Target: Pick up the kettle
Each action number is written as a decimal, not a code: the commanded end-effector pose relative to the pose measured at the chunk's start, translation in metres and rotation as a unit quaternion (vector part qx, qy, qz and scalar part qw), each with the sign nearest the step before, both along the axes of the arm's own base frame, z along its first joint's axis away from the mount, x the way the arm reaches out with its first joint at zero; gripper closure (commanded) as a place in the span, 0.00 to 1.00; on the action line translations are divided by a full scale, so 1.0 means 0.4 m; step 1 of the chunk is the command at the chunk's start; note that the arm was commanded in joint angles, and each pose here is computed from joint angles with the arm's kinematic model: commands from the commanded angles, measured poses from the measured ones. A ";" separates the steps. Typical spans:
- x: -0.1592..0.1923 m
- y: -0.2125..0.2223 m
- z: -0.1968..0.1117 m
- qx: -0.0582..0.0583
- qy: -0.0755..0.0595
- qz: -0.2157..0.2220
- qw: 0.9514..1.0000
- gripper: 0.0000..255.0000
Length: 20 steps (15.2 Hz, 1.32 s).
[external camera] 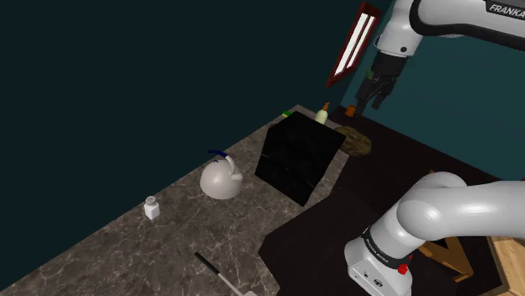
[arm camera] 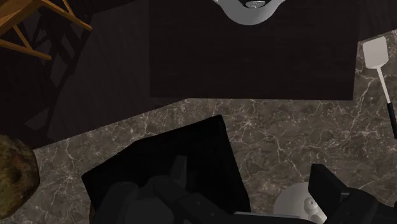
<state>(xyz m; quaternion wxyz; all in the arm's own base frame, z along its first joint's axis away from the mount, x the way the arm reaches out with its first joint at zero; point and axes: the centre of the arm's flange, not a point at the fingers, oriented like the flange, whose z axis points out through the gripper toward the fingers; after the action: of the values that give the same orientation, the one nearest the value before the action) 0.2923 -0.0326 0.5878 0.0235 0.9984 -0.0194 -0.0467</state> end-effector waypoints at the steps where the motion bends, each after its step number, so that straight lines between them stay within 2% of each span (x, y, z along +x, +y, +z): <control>1: 0.000 0.000 0.000 0.000 0.000 0.000 1.000 0.00; 20: 0.396 0.241 -0.446 0.009 0.035 0.075 0.997 0.00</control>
<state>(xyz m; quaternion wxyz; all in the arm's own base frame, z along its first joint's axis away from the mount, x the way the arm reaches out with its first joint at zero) 0.4446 0.0555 0.4210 0.0196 0.9954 0.0527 -0.0780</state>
